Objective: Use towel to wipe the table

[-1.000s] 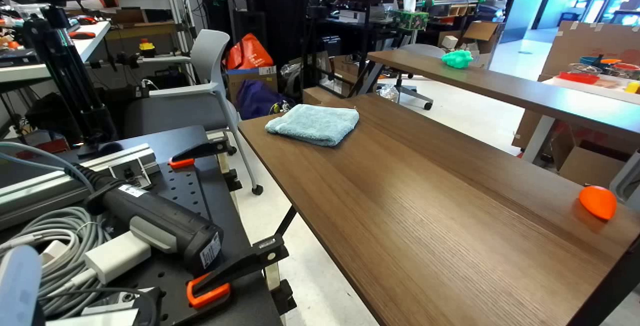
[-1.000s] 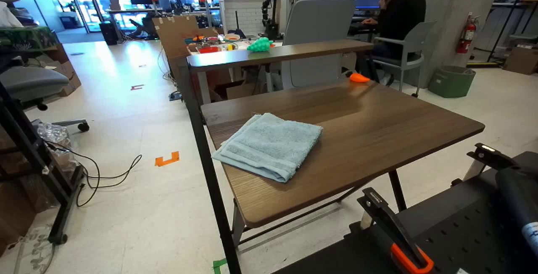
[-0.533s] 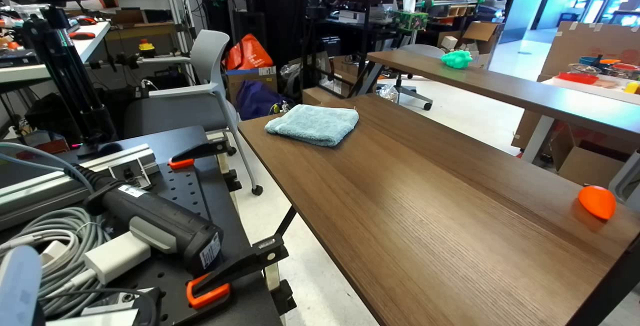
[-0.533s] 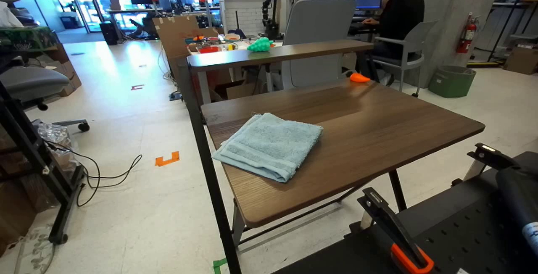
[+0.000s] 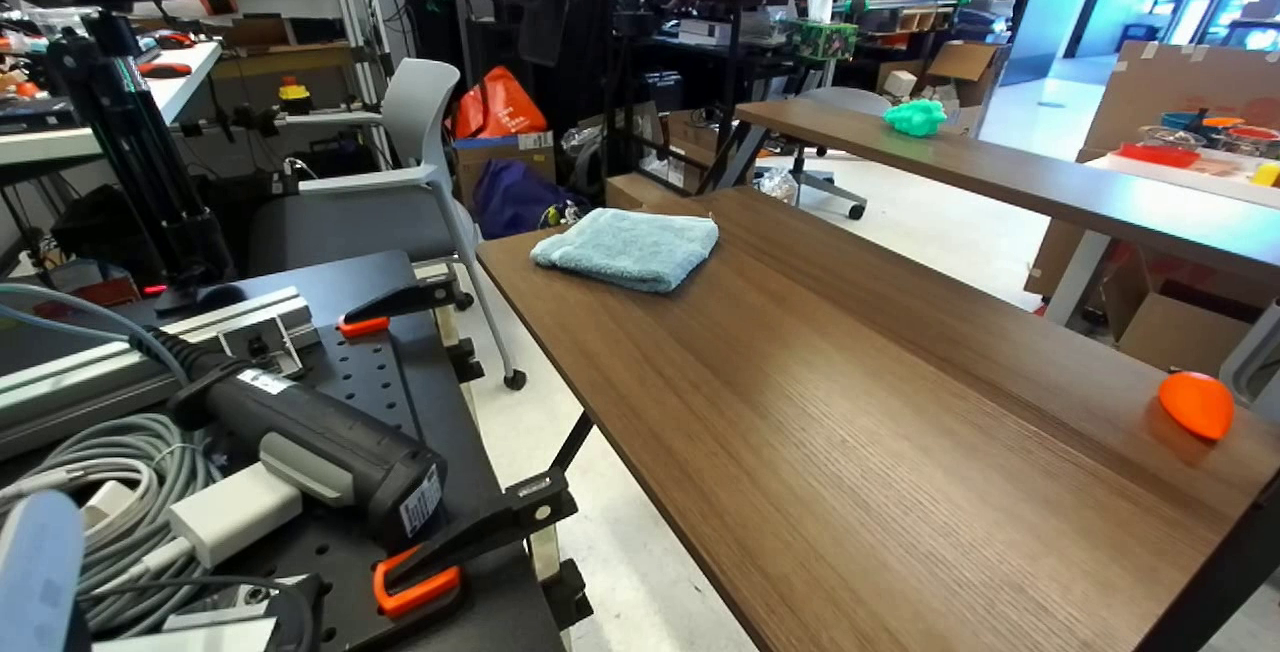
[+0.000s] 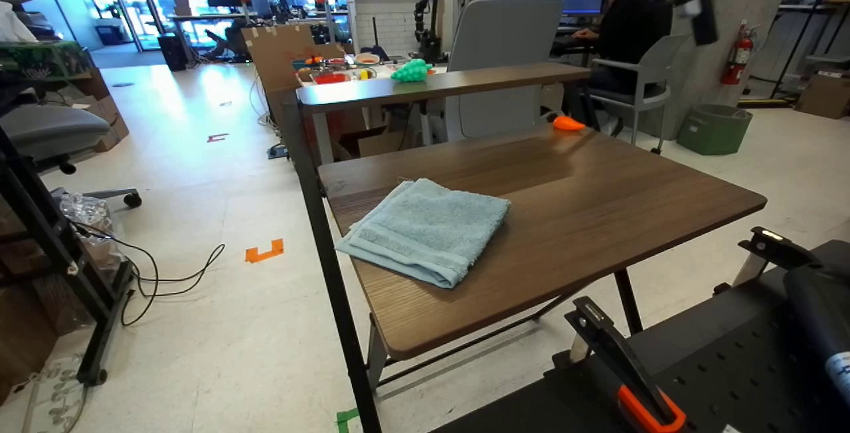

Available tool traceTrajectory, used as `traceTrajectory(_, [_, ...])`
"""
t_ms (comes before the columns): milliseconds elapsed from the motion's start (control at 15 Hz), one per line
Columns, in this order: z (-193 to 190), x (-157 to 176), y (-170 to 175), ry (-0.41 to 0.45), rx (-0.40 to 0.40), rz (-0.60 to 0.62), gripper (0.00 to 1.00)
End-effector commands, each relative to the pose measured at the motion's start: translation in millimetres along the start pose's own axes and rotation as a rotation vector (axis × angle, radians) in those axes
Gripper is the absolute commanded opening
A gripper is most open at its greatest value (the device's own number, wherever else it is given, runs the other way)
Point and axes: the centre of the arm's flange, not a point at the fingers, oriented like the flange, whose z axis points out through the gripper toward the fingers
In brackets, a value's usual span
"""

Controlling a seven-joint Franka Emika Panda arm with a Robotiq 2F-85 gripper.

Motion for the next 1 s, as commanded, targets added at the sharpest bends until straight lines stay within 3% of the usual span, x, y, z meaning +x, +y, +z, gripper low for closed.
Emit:
traceTrajectory(0, [3.8,48.7,-73.9,-0.139,0.066,0.121,1.0])
traceTrajectory(67, [6.8,47.7,-76.9,-0.154,0.056,0.131,1.0])
traceTrajectory(133, [16.3,21.1,-59.9,-0.095,0.037,0.09,1.0])
traceTrajectory(267, [24.4,35.7,-76.3,-0.124,0.041,0.109,1.0])
traceTrajectory(467, [30.6,48.0,-73.5,-0.152,0.042,0.145,1.0])
traceTrajectory(533, [38.8,54.0,-74.2,-0.237,-0.055,0.158,1.0])
traceTrajectory(600, [46.8,54.8,-74.7,-0.267,-0.082,0.164,1.0])
traceTrajectory(667, [58.5,59.3,-83.4,-0.309,0.012,0.119,1.0])
traceTrajectory(733, [66.7,54.7,-89.2,-0.288,0.12,0.127,1.0])
traceTrajectory(933, [85.9,53.9,-119.8,-0.238,0.292,0.141,1.0])
